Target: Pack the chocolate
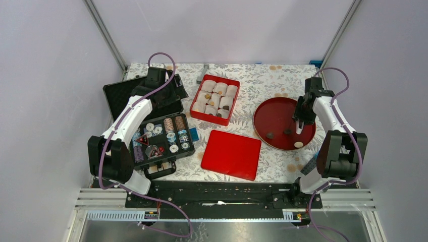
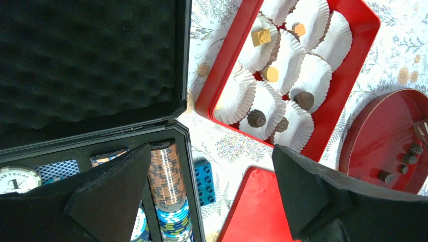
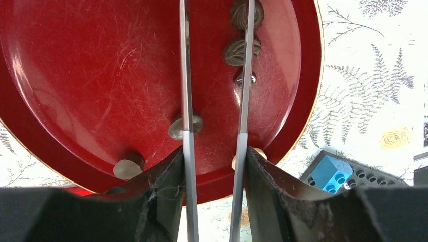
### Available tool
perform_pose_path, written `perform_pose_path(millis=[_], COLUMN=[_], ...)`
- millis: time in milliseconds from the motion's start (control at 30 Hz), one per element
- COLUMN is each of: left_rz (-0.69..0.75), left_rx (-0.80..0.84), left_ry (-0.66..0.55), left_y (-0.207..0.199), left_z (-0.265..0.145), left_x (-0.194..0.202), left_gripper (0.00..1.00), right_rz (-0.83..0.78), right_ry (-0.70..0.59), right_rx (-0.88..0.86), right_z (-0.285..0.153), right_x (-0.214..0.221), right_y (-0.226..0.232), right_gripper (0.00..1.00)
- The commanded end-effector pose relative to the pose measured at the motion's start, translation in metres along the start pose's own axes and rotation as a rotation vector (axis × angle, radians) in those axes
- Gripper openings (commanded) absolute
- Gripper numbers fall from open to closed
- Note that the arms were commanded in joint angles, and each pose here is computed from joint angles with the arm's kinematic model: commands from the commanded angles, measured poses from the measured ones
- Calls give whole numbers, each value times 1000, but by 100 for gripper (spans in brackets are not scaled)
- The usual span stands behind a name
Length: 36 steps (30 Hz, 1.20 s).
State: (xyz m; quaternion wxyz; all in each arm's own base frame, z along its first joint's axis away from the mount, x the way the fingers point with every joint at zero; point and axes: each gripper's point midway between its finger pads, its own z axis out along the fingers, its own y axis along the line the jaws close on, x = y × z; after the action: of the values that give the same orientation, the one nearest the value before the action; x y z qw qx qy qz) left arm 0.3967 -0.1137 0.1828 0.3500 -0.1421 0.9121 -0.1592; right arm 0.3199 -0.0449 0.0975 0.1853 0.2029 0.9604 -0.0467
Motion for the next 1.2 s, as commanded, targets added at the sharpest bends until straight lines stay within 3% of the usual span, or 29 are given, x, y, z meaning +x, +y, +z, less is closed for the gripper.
perform_pose_path(millis=[0, 200, 567, 1167], left_rz=[-11, -17, -20, -51], left_rx=[41, 40, 22, 63], left_ry=[-66, -64, -67, -59], left_y=[-10, -10, -4, -11], left_z=[-8, -8, -9, -6], left_x=[-19, -18, -15, -10], left_gripper=[99, 99, 99, 99], right_rz=[-2, -21, -22, -7], right_ry=[-25, -14, -39, -2], right_rx=[-19, -22, -54, -180], right_z=[5, 10, -1, -49], right_x=[-7, -3, -9, 17], right_y=[3, 3, 7, 18], right_gripper=[50, 48, 31, 26])
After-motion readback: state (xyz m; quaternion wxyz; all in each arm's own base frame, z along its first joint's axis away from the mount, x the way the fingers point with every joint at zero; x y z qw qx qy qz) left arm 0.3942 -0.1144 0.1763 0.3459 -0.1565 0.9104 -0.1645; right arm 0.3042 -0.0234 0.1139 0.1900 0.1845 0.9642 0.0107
